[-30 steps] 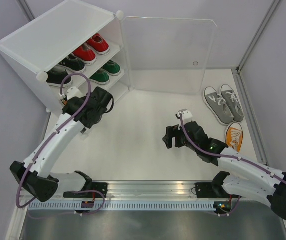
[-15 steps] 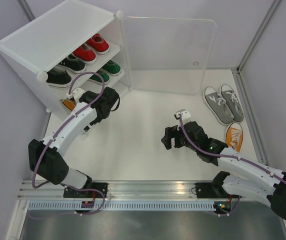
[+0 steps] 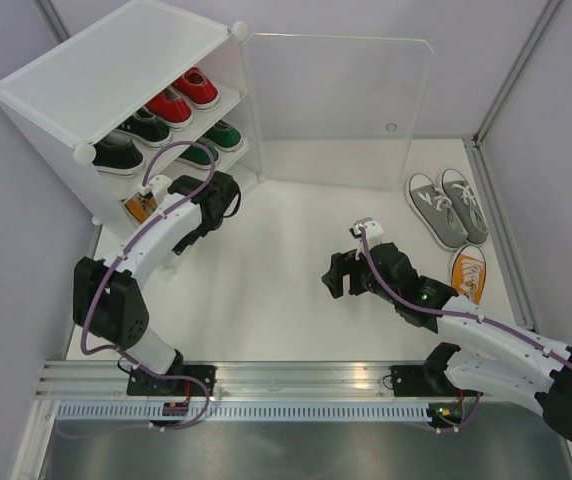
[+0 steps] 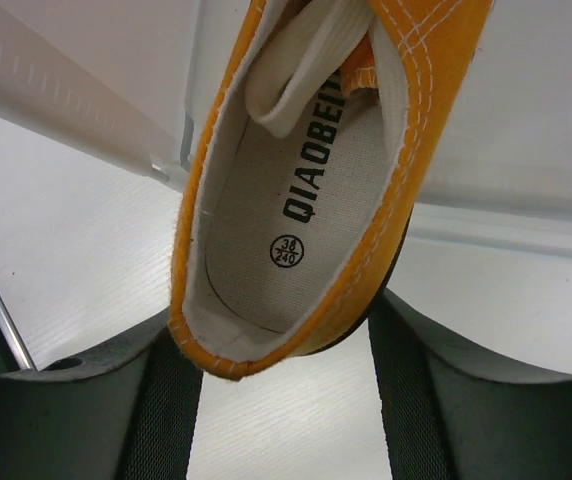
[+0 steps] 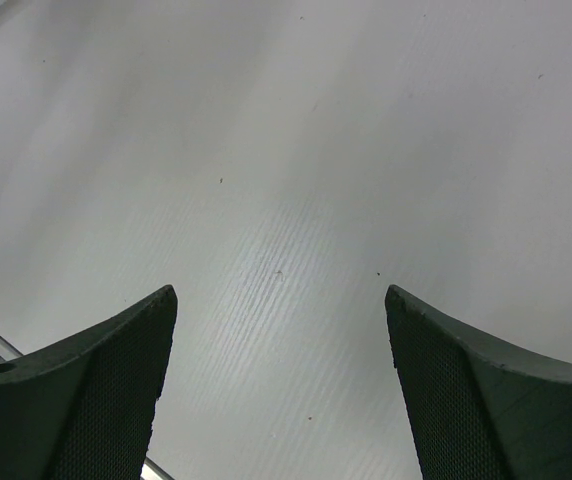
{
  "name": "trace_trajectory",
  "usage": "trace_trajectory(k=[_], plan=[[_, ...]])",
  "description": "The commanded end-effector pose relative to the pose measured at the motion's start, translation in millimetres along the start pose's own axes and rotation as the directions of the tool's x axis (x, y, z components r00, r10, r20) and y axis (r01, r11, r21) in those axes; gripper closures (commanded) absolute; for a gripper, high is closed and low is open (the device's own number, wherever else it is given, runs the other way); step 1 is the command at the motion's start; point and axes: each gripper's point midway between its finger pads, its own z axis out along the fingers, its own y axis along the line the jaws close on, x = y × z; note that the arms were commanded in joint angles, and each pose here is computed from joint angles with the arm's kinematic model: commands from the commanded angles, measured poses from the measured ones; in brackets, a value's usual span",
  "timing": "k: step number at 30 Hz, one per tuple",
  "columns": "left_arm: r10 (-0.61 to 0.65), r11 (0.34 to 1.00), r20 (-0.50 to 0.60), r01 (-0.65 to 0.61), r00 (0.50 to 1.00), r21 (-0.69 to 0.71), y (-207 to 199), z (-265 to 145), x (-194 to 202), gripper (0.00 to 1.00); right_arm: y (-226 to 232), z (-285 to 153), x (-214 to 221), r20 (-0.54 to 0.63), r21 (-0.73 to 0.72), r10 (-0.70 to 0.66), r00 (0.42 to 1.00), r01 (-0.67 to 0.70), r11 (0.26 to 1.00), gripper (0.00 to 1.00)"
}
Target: Place and organize the shoes in the shoe cabinet
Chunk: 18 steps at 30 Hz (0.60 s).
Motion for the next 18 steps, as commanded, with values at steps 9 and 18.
trace_trajectory(k=[9,18], plan=[[-0.101,0.992,0.106,0.109,0.989,-0.070,1,9,-35,0.63,6,-1,-11,0.042,-0.032,0.002,0.999,-0.001,0.999,0.12],[-0.182,0.972,0.128,0.198,0.975,-0.127,12,10,-48,0.72,4,0,-9,0.034,-0.022,0.000,0.999,0.001,1.000,0.12]])
